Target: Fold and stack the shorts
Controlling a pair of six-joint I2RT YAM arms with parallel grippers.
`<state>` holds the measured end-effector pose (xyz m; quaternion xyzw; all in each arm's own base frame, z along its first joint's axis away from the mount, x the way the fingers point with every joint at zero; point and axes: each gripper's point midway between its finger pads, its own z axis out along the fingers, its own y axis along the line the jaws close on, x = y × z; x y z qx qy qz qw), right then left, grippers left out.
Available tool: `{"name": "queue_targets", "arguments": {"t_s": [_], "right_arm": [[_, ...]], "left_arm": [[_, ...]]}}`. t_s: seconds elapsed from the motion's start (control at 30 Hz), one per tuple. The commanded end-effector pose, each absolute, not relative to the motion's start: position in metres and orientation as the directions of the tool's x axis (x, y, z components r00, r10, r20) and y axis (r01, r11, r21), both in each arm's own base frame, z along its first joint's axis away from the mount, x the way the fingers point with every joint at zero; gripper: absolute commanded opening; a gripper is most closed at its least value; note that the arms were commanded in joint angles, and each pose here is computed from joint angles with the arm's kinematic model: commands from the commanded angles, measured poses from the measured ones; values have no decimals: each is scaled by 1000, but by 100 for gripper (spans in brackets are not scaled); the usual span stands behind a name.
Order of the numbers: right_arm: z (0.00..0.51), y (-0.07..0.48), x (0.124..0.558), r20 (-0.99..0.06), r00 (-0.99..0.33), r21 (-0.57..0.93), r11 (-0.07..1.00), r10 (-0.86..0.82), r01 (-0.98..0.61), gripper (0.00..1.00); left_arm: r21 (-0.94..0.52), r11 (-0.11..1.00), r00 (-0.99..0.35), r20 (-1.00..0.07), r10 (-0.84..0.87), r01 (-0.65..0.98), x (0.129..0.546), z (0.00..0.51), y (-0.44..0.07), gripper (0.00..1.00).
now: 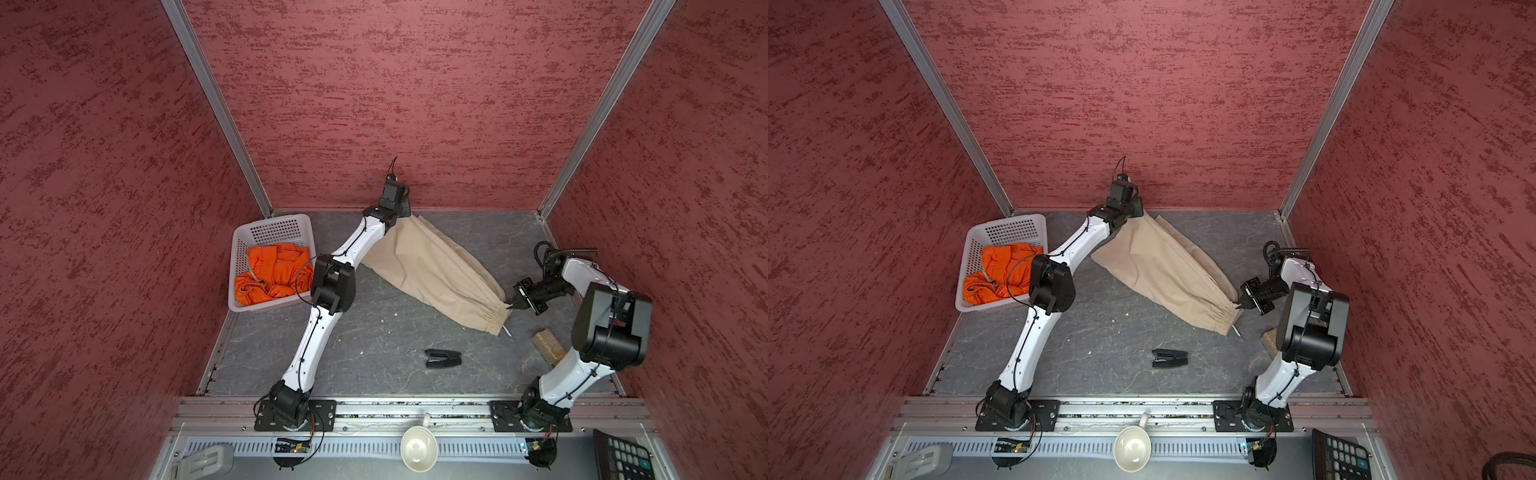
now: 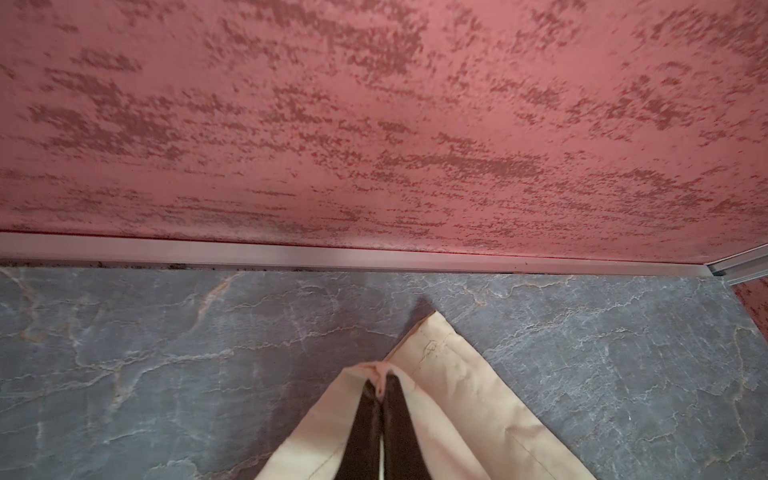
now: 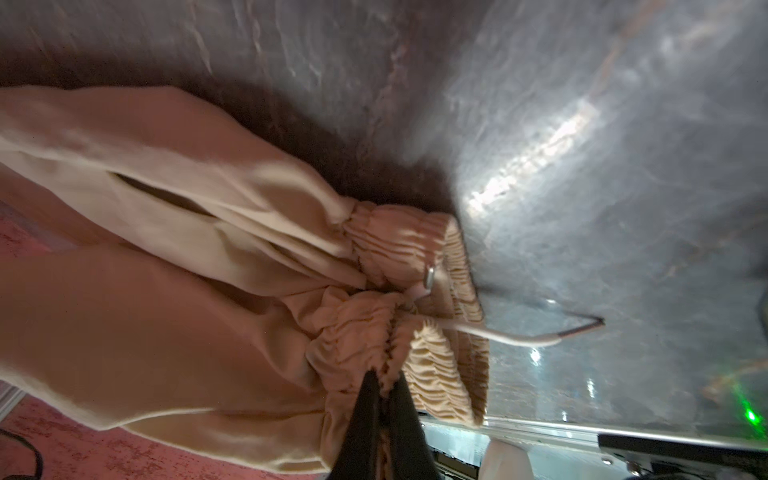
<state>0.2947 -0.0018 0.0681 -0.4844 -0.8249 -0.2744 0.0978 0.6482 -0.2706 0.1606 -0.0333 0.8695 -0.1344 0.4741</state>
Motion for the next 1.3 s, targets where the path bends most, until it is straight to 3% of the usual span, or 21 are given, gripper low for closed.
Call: {"name": "queue_targets", "arguments": {"t_s": [0.0, 0.1, 0.23, 0.3, 0.47, 0.6, 0.73, 1.0, 1.27], "right_arm": [[61, -8, 321, 400, -473, 423, 300, 785, 855, 10], [63, -15, 336, 365, -448, 458, 261, 816, 849, 22], [86, -31, 352, 259, -418, 500, 250, 871, 829, 39], [99, -43, 353, 192, -382, 489, 250, 904, 836, 47], [138, -64, 348, 38, -330, 483, 272, 943, 832, 52], [166, -64, 344, -60, -371, 502, 349, 927, 791, 47], [180, -17, 356, -89, -496, 595, 446, 864, 669, 34], [116, 82, 364, 39, -664, 644, 489, 747, 588, 18], [42, 64, 342, 141, -626, 537, 472, 767, 699, 14]], "left_arm": [[-308, 950, -530, -815, -234, 54, 658, 156, -271, 0], [-324, 945, -560, -792, -245, 45, 657, 140, -273, 4], [-336, 941, -562, -787, -254, 46, 657, 144, -273, 34], [-339, 940, -552, -792, -261, 41, 658, 153, -269, 42], [-335, 941, -548, -795, -260, 39, 652, 182, -254, 52], [-337, 938, -604, -765, -223, 80, 629, 194, -244, 48], [-409, 906, -704, -675, -221, 108, 589, 171, -242, 33], [-441, 897, -878, -431, -208, 4, 514, 87, -236, 14], [-339, 938, -954, -251, -162, -70, 460, 30, -208, 6]]}}
